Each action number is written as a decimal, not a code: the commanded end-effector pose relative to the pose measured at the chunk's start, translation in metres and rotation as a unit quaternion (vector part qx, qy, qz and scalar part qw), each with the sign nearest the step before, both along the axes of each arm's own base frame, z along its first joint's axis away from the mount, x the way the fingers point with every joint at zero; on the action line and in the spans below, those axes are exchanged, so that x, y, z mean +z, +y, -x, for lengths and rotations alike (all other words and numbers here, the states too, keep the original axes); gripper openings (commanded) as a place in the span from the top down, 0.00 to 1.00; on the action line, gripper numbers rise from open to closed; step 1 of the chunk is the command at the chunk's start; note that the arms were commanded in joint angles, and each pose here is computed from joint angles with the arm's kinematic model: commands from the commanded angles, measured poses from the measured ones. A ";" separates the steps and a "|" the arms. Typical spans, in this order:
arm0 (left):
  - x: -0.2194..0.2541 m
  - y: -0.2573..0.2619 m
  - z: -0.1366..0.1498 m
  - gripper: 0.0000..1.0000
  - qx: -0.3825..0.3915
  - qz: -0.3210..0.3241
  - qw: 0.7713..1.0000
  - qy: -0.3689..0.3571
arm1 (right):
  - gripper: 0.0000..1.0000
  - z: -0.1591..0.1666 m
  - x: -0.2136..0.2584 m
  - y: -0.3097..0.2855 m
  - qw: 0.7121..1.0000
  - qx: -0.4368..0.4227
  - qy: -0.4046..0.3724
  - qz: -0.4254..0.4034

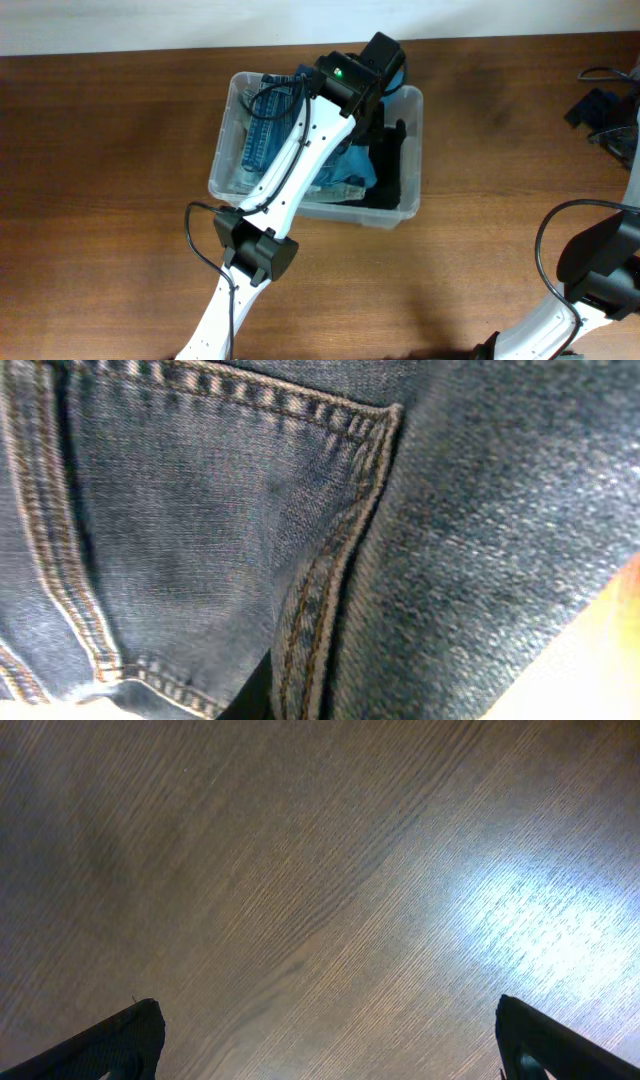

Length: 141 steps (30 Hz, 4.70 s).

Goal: Pack container

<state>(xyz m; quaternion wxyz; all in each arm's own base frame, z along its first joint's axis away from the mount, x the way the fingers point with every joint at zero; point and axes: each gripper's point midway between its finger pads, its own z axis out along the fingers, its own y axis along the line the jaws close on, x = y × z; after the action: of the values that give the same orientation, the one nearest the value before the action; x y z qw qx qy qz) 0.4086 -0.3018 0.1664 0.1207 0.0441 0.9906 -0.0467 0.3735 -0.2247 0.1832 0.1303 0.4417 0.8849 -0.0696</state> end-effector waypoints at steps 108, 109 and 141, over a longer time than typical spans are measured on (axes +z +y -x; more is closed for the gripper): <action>-0.029 -0.076 -0.030 0.99 -0.162 0.099 0.981 -0.051 | 0.02 0.001 -0.005 -0.002 1.000 -0.005 0.008 0.001; -0.039 -0.076 -0.028 0.99 -0.161 0.094 0.982 -0.039 | 0.02 0.001 -0.005 -0.002 1.000 -0.005 0.008 0.001; -0.005 -0.037 -0.007 0.99 -0.147 0.034 0.988 -0.036 | 0.02 0.001 -0.005 -0.002 1.000 -0.005 0.008 0.002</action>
<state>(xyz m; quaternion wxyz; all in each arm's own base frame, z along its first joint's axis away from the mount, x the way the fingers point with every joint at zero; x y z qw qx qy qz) 0.4161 -0.3443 0.1136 0.1041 0.1887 0.9727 -0.0863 0.3736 -0.2247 0.1832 0.1305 0.4419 0.8848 -0.0696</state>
